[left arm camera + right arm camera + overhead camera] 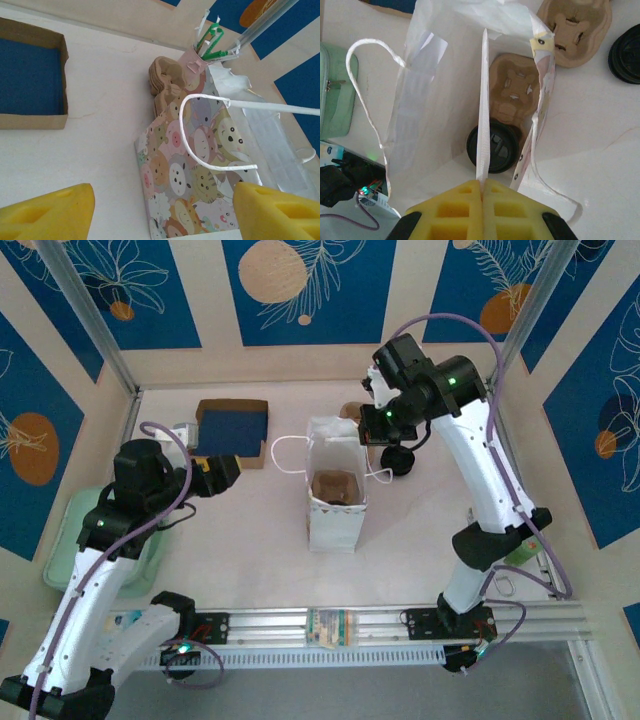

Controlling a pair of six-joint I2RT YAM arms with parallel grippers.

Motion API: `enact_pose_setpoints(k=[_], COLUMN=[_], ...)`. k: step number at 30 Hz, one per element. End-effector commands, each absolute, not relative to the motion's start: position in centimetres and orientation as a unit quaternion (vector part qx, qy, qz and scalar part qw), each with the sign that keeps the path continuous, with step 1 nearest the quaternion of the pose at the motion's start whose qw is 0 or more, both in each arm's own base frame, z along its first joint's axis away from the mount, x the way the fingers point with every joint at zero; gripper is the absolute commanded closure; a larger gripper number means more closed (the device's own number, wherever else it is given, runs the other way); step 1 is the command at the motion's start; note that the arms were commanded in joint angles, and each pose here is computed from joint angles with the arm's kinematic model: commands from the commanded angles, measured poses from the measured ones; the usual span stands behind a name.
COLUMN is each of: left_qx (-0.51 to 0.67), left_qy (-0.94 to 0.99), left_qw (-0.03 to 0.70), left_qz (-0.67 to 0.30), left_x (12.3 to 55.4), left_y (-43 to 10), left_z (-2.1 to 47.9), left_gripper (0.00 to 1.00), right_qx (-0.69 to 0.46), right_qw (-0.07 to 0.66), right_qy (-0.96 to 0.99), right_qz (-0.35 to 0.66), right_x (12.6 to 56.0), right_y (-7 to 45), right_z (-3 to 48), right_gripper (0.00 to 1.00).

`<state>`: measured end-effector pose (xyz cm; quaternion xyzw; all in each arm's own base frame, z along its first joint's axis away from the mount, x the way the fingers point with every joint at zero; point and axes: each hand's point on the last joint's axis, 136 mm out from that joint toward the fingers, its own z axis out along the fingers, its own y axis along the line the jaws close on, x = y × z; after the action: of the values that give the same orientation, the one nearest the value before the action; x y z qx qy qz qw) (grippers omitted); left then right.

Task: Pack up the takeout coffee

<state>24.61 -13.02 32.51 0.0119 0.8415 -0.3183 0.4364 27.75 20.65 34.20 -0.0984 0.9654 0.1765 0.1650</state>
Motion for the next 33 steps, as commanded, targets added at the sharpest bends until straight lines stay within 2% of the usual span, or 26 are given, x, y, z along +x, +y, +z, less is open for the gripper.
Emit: enact_pose_setpoints(k=[1, 33], left_qx=[0.024, 0.026], left_qy=[0.840, 0.848], left_qw=[0.443, 0.438], left_qz=[-0.314, -0.298], left_x=[24.2, 24.2], left_y=[-13.0, -12.7], left_z=[32.8, 31.8], left_gripper=[0.26, 0.26], right_qx=[-0.099, -0.116], right_qw=[0.144, 0.089], right_qy=[0.972, 0.985], right_qz=[0.157, 0.094], right_x=[26.8, 28.1], right_y=[20.4, 21.9], right_z=[33.8, 29.3], right_gripper=[1.00, 1.00])
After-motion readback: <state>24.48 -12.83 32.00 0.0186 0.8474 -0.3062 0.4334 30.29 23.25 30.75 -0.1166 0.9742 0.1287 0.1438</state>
